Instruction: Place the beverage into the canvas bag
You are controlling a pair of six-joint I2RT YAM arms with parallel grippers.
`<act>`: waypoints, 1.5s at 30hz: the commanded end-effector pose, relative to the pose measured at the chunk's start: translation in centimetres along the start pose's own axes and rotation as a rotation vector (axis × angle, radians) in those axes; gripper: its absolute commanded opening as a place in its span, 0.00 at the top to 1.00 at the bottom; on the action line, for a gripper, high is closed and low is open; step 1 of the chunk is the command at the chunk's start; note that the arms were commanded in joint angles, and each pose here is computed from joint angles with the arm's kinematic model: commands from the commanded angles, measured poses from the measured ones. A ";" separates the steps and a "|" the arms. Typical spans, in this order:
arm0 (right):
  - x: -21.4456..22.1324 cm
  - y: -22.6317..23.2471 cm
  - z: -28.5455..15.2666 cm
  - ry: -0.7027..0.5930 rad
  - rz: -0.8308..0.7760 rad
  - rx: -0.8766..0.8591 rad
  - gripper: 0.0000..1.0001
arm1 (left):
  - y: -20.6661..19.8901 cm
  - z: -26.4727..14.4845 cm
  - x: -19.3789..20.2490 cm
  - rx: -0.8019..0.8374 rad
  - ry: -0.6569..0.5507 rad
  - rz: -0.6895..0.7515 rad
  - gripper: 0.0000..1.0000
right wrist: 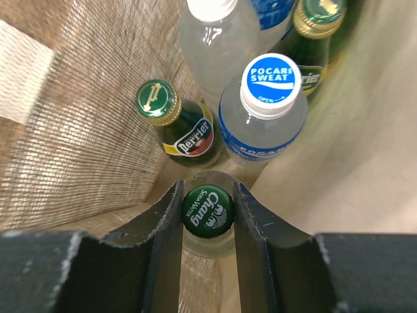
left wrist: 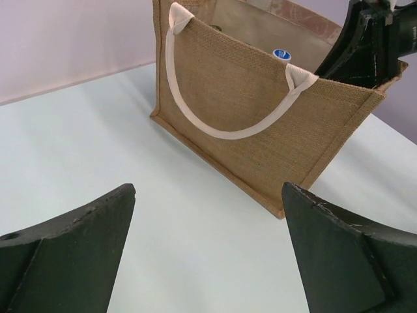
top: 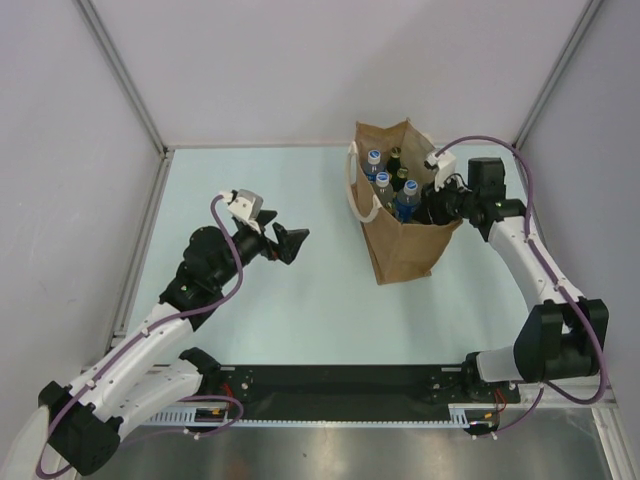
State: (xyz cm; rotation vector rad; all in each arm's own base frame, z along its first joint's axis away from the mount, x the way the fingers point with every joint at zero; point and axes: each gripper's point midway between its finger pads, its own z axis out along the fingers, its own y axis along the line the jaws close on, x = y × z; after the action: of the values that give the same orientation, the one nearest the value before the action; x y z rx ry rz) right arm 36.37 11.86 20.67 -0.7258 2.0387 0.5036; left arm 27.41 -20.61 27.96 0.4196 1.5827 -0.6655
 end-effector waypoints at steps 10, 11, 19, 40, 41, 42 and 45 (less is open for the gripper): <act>1.4 0.3 1.6 0.029 -0.118 -0.111 0.66 | 0.8 -0.4 -0.6 -0.031 -0.027 -0.020 0.00; 1.1 0.2 1.3 0.024 -0.122 -0.109 0.63 | 0.8 -0.5 -0.6 -0.033 -0.028 -0.020 0.00; -3.3 0.9 -2.2 -0.045 -0.174 -0.103 0.35 | 0.8 -0.5 -1.7 -0.031 -0.047 -0.025 0.00; -15.3 -10.4 -16.5 -0.440 0.251 0.687 0.00 | 5.2 -3.1 -10.4 -0.388 0.007 -0.212 0.00; -15.3 -11.2 -17.4 -0.439 0.248 0.751 0.00 | 5.8 -3.6 -10.2 -0.420 0.020 -0.209 0.00; -14.7 -12.4 -18.9 -0.423 0.242 0.860 0.00 | 6.3 -4.1 -10.9 -0.442 0.006 -0.204 0.00; -13.3 -14.1 -20.7 -0.382 0.236 1.006 0.00 | 7.3 -5.5 -12.0 -0.495 -0.007 -0.135 0.00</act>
State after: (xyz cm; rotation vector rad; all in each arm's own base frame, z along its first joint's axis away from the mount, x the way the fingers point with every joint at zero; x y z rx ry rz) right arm 40.01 -1.48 38.28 0.0028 1.8159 0.0176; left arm 29.88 -13.11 37.66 -0.0107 1.7058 -0.4787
